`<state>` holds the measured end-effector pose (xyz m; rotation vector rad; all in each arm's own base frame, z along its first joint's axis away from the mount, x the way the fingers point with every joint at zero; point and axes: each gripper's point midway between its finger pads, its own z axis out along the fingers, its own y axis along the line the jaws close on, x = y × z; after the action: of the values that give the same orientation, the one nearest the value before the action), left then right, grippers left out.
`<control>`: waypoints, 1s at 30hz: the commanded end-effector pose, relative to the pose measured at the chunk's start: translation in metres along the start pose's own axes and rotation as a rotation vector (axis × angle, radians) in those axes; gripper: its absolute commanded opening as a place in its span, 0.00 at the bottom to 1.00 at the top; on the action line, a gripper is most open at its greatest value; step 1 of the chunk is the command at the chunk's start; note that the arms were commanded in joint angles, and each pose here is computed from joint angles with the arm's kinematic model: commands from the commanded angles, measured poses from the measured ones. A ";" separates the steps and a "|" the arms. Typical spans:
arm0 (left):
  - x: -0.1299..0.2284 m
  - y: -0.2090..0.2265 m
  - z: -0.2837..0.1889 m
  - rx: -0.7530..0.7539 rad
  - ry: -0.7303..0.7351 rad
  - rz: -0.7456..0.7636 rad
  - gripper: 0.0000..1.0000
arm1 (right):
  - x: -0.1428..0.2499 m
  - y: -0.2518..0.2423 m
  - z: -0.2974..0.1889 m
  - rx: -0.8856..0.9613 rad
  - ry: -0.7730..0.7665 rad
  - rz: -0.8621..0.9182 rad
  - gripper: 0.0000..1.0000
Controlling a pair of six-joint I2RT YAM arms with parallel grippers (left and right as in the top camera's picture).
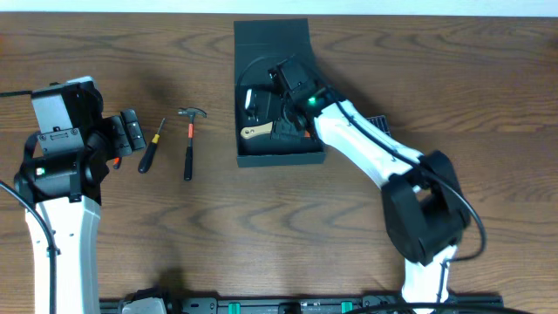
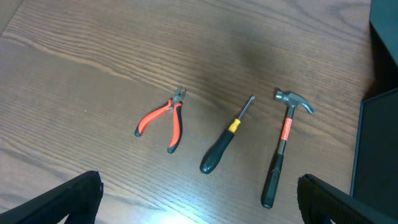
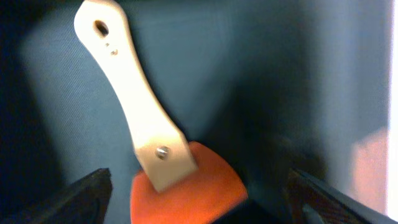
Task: Pack container
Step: 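Release the scraper in the box and lift right gripper, then move right gripper to the blue screwdriver case and grasp it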
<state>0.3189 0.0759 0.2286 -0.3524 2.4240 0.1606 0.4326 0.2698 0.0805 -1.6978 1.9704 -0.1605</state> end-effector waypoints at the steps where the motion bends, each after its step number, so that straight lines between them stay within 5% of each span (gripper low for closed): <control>1: -0.006 0.003 -0.003 -0.013 -0.015 0.002 0.98 | -0.032 -0.037 -0.078 0.158 -0.113 0.178 0.81; 3: -0.006 0.003 -0.003 -0.013 -0.015 0.002 0.98 | -0.031 -0.054 -0.112 0.228 -0.146 0.321 0.72; 9: -0.006 0.003 -0.003 -0.013 -0.015 0.002 0.98 | 0.035 -0.102 -0.205 0.378 -0.190 0.787 0.74; 17: -0.006 0.003 -0.003 -0.013 -0.015 0.002 0.98 | 0.186 -0.080 -0.193 0.241 0.073 1.351 0.83; 22: -0.006 0.003 -0.003 -0.013 -0.015 0.002 0.98 | 0.216 -0.029 -0.141 0.041 0.227 1.441 0.80; 26: -0.006 0.003 -0.003 -0.013 -0.015 0.002 0.98 | 0.231 -0.004 -0.102 -0.013 0.343 1.366 0.98; 30: -0.006 0.003 -0.003 -0.013 -0.015 0.002 0.98 | 0.242 0.010 -0.071 -0.087 0.405 1.265 0.99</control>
<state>0.3189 0.0759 0.2285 -0.3524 2.4244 0.1606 0.3738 0.0201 0.0780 -0.0573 2.9433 0.0521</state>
